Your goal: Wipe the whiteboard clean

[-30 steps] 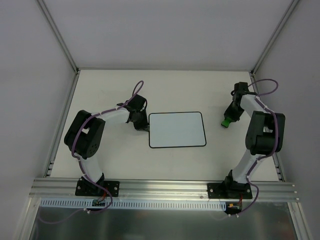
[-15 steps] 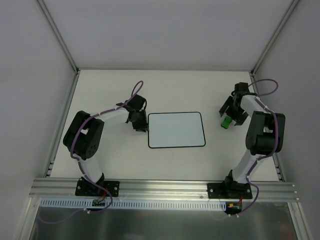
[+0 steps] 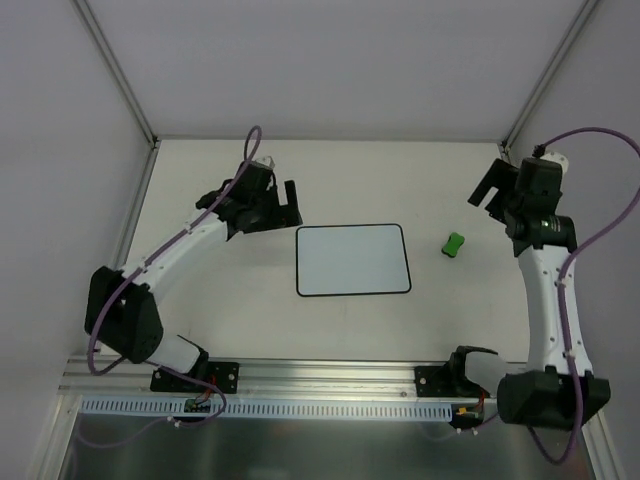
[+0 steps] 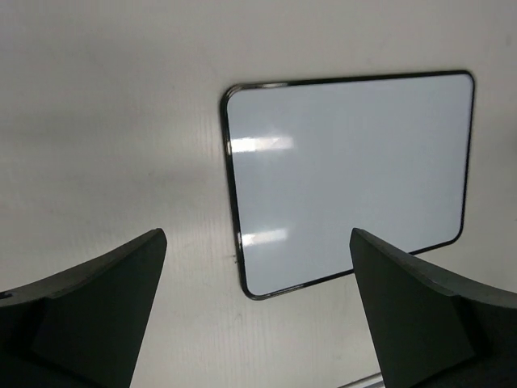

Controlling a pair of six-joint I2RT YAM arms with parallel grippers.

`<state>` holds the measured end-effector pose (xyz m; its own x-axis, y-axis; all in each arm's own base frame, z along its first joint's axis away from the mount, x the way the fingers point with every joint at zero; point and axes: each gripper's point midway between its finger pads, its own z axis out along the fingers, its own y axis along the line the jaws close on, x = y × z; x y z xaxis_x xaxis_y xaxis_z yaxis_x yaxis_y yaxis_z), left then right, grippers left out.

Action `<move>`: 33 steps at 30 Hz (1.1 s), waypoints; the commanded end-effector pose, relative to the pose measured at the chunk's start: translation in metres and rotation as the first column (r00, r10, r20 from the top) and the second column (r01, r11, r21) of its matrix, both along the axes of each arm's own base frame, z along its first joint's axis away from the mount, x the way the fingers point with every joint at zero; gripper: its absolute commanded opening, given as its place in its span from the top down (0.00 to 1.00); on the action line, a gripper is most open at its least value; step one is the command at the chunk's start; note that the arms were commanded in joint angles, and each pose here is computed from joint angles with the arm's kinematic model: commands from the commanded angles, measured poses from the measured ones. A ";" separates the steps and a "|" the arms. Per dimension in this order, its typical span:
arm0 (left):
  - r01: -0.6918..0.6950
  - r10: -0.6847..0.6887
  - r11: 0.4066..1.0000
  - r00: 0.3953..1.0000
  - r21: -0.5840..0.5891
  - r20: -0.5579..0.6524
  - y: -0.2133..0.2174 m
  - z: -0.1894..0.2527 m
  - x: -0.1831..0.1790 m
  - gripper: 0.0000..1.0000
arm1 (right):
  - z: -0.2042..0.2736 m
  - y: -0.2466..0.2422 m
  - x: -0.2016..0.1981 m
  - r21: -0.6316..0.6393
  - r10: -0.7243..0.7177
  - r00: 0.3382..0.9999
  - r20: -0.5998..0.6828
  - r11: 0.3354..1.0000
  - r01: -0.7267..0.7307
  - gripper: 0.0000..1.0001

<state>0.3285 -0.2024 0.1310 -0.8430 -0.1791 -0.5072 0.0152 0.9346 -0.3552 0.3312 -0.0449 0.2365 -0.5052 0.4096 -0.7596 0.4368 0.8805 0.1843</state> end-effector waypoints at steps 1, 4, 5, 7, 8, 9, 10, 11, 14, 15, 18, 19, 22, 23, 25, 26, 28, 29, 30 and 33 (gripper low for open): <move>-0.021 0.000 0.996 0.970 0.082 0.244 0.033 0.082 0.009 0.01 | 0.077 -0.007 -0.028 -0.132 0.055 0.982 0.180 0.991 -0.031 0.01; -0.071 0.011 0.989 0.913 0.132 0.408 0.062 0.138 -0.001 0.01 | 0.126 -0.004 -0.057 -0.189 0.097 0.941 0.323 0.981 -0.036 0.01; -0.087 0.016 0.987 0.892 0.136 0.452 0.070 0.153 -0.006 0.01 | 0.137 -0.002 -0.065 -0.201 0.113 0.928 0.354 0.979 -0.043 0.01; -0.143 0.040 0.980 0.822 0.139 0.568 0.094 0.196 -0.023 0.01 | 0.165 0.005 -0.086 -0.245 0.166 0.887 0.430 0.968 -0.063 0.01; -0.153 0.040 0.979 0.794 0.136 0.606 0.101 0.211 -0.030 0.01 | 0.173 0.007 -0.093 -0.258 0.182 0.873 0.452 0.964 -0.068 0.01; -0.180 0.046 0.974 0.743 0.134 0.668 0.116 0.234 -0.045 0.01 | 0.179 0.010 -0.100 -0.270 0.204 0.857 0.472 0.960 -0.080 0.01; -0.196 0.050 0.972 0.712 0.130 0.700 0.124 0.249 -0.053 0.01 | 0.191 0.011 -0.115 -0.292 0.218 0.833 0.508 0.954 -0.071 0.01; -0.212 0.055 0.969 0.683 0.125 0.728 0.132 0.260 -0.061 0.01 | 0.196 0.013 -0.121 -0.301 0.227 0.821 0.523 0.951 -0.071 0.01; -0.282 0.089 0.954 0.586 0.100 0.805 0.162 0.293 -0.092 0.01 | 0.210 0.019 -0.143 -0.325 0.258 0.777 0.575 0.943 -0.072 0.01; -0.296 0.103 0.952 0.548 0.077 0.830 0.172 0.304 -0.106 0.01 | 0.211 0.021 -0.148 -0.338 0.275 0.767 0.580 0.938 -0.081 0.01; -0.333 0.119 0.941 0.492 0.060 0.863 0.191 0.314 -0.130 0.01 | 0.214 0.025 -0.163 -0.359 0.299 0.739 0.603 0.930 -0.082 0.01; -0.343 0.117 0.937 0.485 0.065 0.867 0.195 0.313 -0.134 0.01 | 0.216 0.028 -0.166 -0.365 0.316 0.724 0.613 0.926 -0.095 0.01; -0.359 0.137 0.932 0.453 0.039 0.881 0.207 0.313 -0.152 0.01 | 0.216 0.032 -0.178 -0.376 0.338 0.692 0.638 0.921 -0.104 0.01; -0.361 0.140 0.932 0.450 0.036 0.882 0.209 0.310 -0.155 0.01 | 0.215 0.031 -0.181 -0.378 0.337 0.687 0.644 0.921 -0.097 0.01; -0.357 0.155 0.934 0.433 0.011 0.888 0.213 0.308 -0.165 0.01 | 0.208 0.033 -0.185 -0.378 0.346 0.675 0.651 0.920 -0.107 0.01; -0.358 0.156 0.934 0.436 0.012 0.886 0.214 0.303 -0.166 0.01 | 0.206 0.033 -0.186 -0.381 0.350 0.671 0.653 0.918 -0.108 0.01; -0.356 0.162 0.934 0.436 0.005 0.885 0.215 0.298 -0.170 0.01 | 0.200 0.034 -0.191 -0.388 0.361 0.660 0.659 0.915 -0.113 0.01; -0.354 0.164 0.935 0.438 0.001 0.884 0.216 0.295 -0.171 0.01 | 0.199 0.033 -0.192 -0.390 0.363 0.658 0.660 0.914 -0.113 0.01; -0.351 0.167 0.936 0.437 -0.004 0.884 0.216 0.294 -0.173 0.01 | 0.197 0.031 -0.193 -0.388 0.356 0.661 0.660 0.915 -0.105 0.01; -0.339 0.172 0.941 0.446 -0.012 0.878 0.214 0.289 -0.174 0.01 | 0.194 0.031 -0.196 -0.388 0.360 0.656 0.663 0.915 -0.110 0.01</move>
<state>0.1549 0.0074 0.4244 0.1079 -0.1647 -0.9804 0.0084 0.9863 -0.1648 0.1386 -0.0077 0.4213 0.1426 0.0730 -0.9871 0.0294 0.9965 0.0779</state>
